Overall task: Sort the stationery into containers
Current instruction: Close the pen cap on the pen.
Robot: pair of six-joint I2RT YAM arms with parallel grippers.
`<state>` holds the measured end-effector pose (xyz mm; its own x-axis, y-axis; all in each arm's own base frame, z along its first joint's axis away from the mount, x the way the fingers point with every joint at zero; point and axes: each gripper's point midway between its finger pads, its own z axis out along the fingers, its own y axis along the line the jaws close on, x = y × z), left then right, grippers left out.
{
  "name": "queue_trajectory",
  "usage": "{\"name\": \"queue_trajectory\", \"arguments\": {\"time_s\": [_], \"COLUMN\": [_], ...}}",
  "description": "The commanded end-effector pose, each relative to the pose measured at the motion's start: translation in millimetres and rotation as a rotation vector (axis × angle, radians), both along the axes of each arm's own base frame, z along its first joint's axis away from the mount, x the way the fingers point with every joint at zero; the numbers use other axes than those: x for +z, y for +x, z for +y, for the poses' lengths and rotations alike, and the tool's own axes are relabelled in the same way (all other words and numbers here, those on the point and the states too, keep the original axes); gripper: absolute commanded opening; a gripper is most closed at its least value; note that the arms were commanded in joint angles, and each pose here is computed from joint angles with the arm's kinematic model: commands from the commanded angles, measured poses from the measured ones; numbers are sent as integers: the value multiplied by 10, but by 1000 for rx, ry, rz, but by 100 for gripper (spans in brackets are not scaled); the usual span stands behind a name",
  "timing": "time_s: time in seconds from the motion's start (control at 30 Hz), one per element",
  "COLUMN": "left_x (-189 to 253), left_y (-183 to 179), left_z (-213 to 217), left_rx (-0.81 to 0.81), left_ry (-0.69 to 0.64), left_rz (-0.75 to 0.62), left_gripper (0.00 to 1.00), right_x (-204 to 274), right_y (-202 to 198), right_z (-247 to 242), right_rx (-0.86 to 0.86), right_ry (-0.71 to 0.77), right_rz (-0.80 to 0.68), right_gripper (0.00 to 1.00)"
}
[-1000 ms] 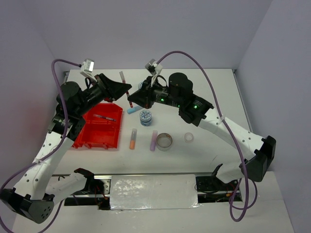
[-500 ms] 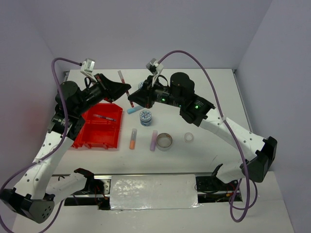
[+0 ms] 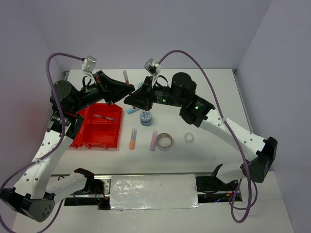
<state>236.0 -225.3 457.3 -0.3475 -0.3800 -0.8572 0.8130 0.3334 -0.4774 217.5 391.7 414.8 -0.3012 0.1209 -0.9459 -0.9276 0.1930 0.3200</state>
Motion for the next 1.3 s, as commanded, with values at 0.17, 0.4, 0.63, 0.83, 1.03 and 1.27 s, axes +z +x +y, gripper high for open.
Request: {"name": "queue_trajectory", "arguments": {"time_s": [0.17,0.4,0.63,0.83,1.03,1.27], "left_x": [242,199,394,483,480,417], "left_y": [-251,-34,7,171,240,217], "left_z": [-1,84,125,274,263,214], "left_rx": [-57,66,109,247,255,220], "left_ry": [10,63,20,23,15,-4], "left_rz": [-104,-60,-79,-83,-74,-54], "left_gripper": [52,99,99,95,85,63], "right_x": [366,304,144,109,79,98], "right_y": [-71,-49,-66,-112,-154,-171], "right_z": [-64,-99,-103,-119,-107,-120], "right_rx": [4,-21,-16,-3,12,13], "right_ry": [109,82,46,27,20,16], "right_rz": [-59,-51,-31,-32,-26,-31], "right_gripper": [0,0,0,0,0,0]}}
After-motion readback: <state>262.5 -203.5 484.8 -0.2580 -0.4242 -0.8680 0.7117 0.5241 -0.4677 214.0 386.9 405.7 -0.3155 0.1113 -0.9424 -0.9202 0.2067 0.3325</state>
